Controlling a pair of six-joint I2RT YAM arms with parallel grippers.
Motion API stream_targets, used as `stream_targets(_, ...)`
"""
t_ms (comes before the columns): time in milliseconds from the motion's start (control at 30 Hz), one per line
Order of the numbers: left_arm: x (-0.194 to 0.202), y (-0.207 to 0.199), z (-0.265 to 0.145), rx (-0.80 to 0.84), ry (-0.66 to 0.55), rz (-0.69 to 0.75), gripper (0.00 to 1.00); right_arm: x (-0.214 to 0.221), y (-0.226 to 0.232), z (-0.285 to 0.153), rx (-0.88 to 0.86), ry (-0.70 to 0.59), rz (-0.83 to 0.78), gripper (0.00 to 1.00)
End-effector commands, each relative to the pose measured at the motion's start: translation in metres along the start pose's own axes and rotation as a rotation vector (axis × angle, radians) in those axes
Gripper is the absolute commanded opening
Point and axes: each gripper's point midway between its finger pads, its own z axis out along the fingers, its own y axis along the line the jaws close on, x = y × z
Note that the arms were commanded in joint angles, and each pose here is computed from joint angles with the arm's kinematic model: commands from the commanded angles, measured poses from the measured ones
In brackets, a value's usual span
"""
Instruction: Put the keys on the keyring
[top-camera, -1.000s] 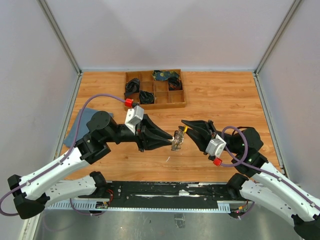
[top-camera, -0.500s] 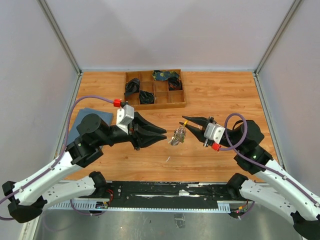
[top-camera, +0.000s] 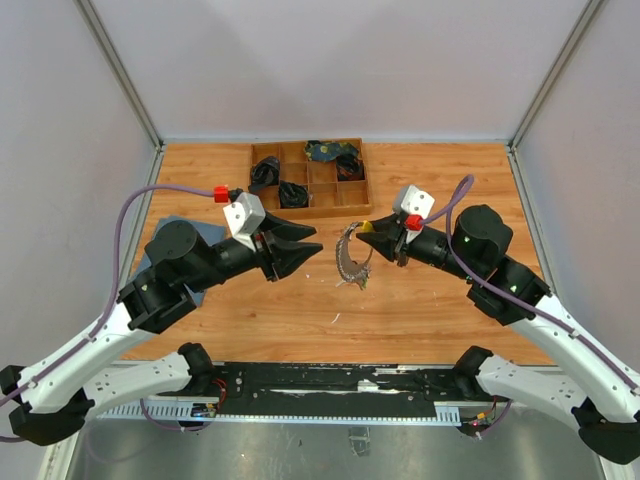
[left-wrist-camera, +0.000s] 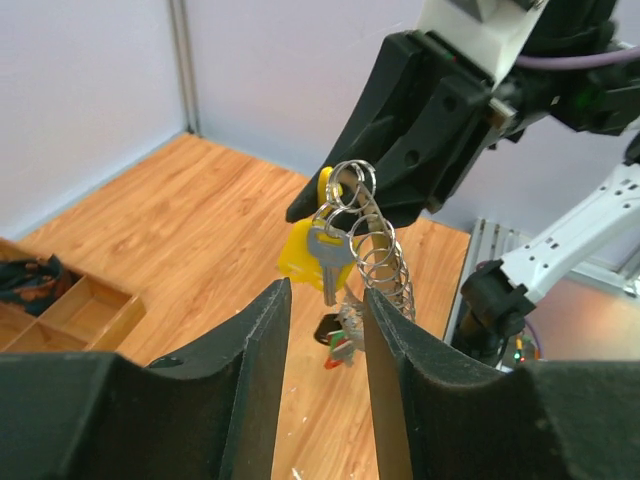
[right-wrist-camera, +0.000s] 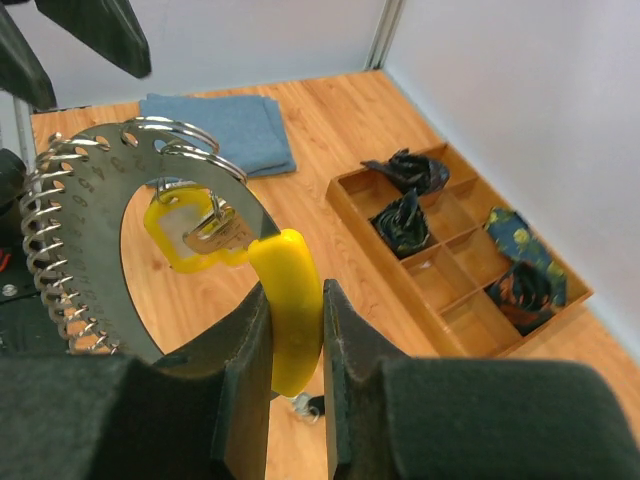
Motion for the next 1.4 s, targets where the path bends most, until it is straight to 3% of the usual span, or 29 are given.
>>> stream_targets(0, -0.007, 0.013, 0.003, -0.071, 0.006, 0.024, 0.42, -0.001, 0.0, -0.006, 0.043, 0.061, 0.15, 0.0)
stream_targets(200, -0.012, 0.021, 0.004, -0.112, 0.01, 0.054, 0.48, 0.004, -0.006, -0.012, 0.084, 0.123, 0.182, 0.01)
stream_targets(400, -0.017, 0.008, 0.007, -0.036, -0.025, 0.07, 0.5, 0.008, -0.001, -0.014, 0.056, 0.135, 0.141, 0.01)
stream_targets(733, -0.01, -0.004, 0.024, 0.04, -0.021, 0.005, 0.48, 0.006, -0.008, -0.016, 0.076, 0.134, 0.09, 0.01)
stream_targets(1367, -0.006, 0.0, 0.044, 0.016, -0.008, -0.051, 0.44, 0.014, -0.003, -0.009, 0.043, 0.155, 0.103, 0.01)
